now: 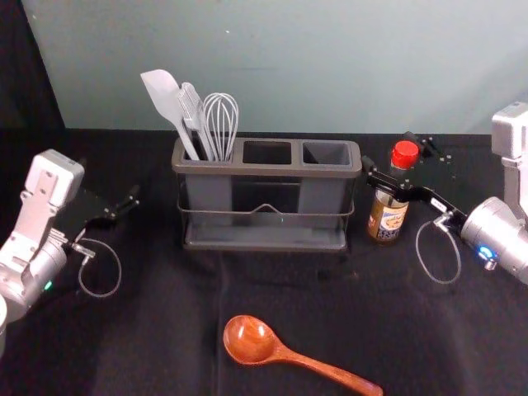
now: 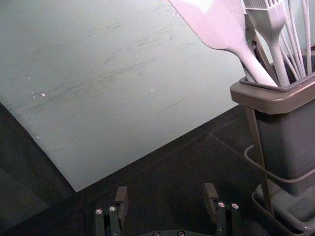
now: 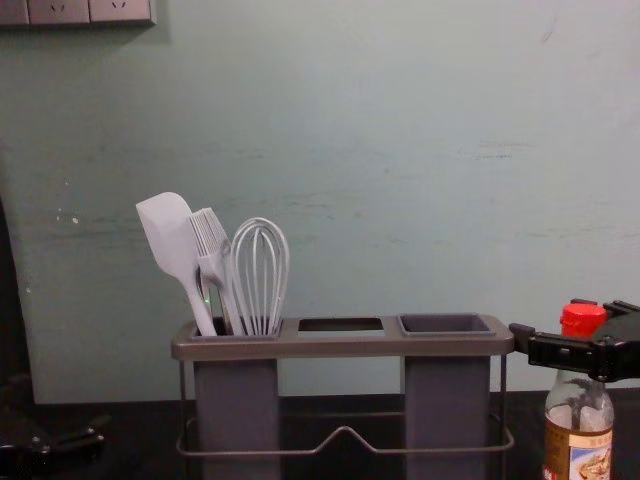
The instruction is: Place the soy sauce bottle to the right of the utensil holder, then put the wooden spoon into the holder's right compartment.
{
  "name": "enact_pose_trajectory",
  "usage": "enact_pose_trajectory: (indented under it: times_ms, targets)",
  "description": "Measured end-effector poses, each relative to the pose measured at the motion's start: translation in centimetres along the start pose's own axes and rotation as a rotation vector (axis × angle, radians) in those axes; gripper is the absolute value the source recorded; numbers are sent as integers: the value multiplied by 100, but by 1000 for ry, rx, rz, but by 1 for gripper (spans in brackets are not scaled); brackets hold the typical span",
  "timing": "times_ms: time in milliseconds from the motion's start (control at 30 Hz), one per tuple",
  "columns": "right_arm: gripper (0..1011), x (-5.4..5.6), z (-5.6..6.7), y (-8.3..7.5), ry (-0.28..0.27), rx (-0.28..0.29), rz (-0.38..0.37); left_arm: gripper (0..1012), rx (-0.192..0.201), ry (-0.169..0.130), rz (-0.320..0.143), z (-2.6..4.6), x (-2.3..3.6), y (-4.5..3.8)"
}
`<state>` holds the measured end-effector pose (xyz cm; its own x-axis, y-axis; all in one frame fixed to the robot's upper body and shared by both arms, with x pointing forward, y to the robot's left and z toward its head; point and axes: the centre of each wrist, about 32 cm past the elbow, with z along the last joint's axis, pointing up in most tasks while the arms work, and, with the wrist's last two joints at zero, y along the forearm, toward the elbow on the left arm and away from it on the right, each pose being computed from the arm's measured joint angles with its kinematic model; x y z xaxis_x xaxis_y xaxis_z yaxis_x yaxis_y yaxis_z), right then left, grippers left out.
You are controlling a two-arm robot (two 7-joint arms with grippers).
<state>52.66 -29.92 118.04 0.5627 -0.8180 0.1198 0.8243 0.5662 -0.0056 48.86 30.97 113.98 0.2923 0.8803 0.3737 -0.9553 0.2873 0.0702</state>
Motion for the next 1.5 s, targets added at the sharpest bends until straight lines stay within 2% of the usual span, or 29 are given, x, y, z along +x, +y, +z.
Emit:
enact_pose_trajectory:
  times_ms: [500, 1033, 1333, 1500]
  targets:
    - [1004, 1, 23, -17, -8, 9, -3, 1005, 0, 0, 0, 0, 0, 0]
    - [1004, -41, 186, -110, -21, 63, -10, 1005, 0, 0, 0, 0, 0, 0]
    - [1004, -106, 345, -322, -26, 70, -2, 1005, 0, 0, 0, 0, 0, 0]
    - [1004, -141, 426, -508, -21, 69, 17, 1005, 0, 0, 0, 0, 0, 0]
